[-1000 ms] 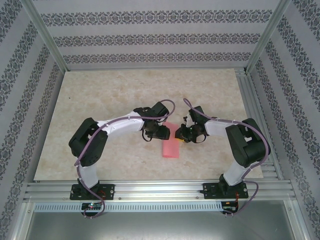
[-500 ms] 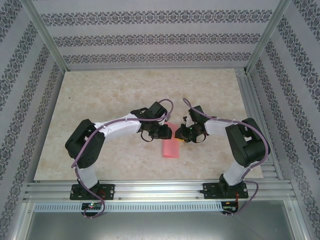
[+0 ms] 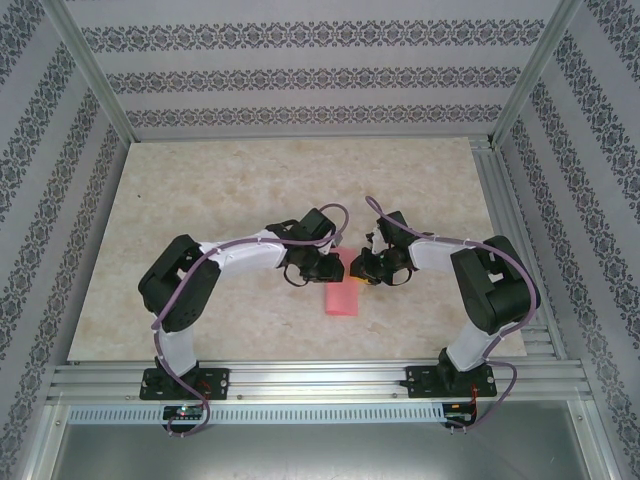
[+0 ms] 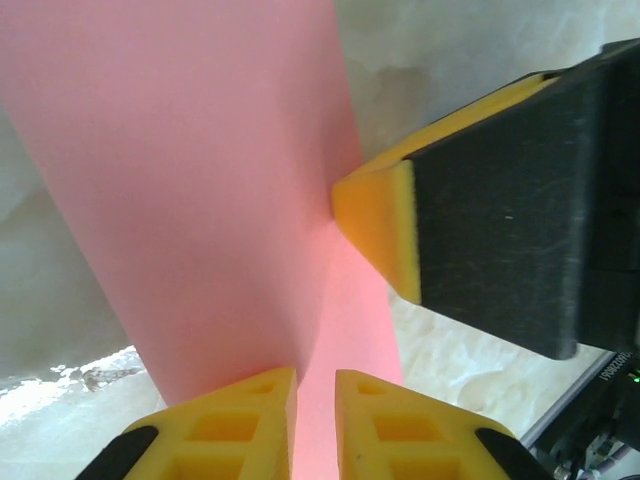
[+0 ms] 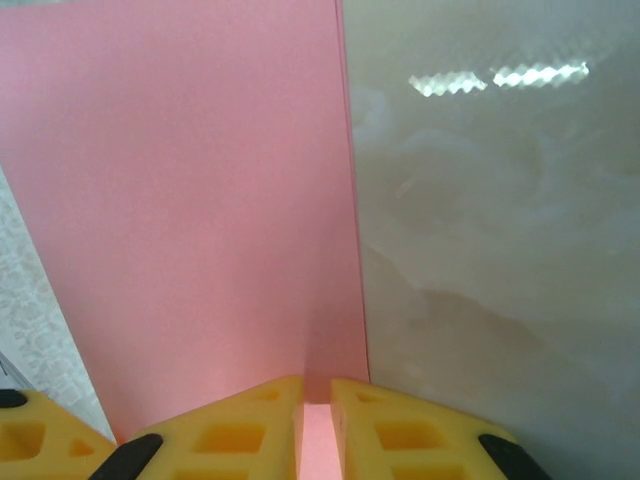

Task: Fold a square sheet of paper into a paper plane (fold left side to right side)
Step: Hold the square sheet of paper at the center of the table.

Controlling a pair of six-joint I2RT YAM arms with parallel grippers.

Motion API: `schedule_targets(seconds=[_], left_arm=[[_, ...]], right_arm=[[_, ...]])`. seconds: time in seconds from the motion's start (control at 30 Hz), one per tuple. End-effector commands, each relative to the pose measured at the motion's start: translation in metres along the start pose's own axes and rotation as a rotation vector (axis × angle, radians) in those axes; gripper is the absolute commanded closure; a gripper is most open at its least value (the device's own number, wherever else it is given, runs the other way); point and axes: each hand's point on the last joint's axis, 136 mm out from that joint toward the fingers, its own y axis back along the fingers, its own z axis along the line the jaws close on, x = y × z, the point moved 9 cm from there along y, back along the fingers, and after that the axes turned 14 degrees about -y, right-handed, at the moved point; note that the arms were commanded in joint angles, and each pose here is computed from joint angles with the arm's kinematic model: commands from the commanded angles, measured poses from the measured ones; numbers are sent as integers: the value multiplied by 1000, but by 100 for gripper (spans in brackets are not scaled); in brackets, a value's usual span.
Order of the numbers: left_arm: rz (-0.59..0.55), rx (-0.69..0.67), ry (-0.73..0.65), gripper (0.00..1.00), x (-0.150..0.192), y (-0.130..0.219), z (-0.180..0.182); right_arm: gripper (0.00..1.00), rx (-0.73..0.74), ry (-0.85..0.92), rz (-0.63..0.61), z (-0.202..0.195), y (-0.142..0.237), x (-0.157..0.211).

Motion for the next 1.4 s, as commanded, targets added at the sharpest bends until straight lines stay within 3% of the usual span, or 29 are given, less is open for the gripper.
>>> schedule_targets(seconds=[0.0, 0.2, 0.53, 0.77, 0.93, 1.37], left_arm=[[44, -84, 3, 81, 8, -8, 16], [80, -177, 12, 84, 16, -13, 32], [86, -196, 27, 85, 21, -16, 41], [98, -188, 32, 85, 27, -18, 44], [90, -163, 35, 85, 26, -21, 42], [82, -147, 26, 86, 26, -23, 42]], right_arm=[[82, 152, -31, -8, -24, -11, 3], [82, 151, -26, -6, -24, -11, 4], [82, 141, -20, -6, -22, -11, 4], [81, -76, 34, -70, 10, 21, -2], [79, -151, 59, -112, 28, 42, -7], [83, -172, 47, -64, 61, -6, -30]])
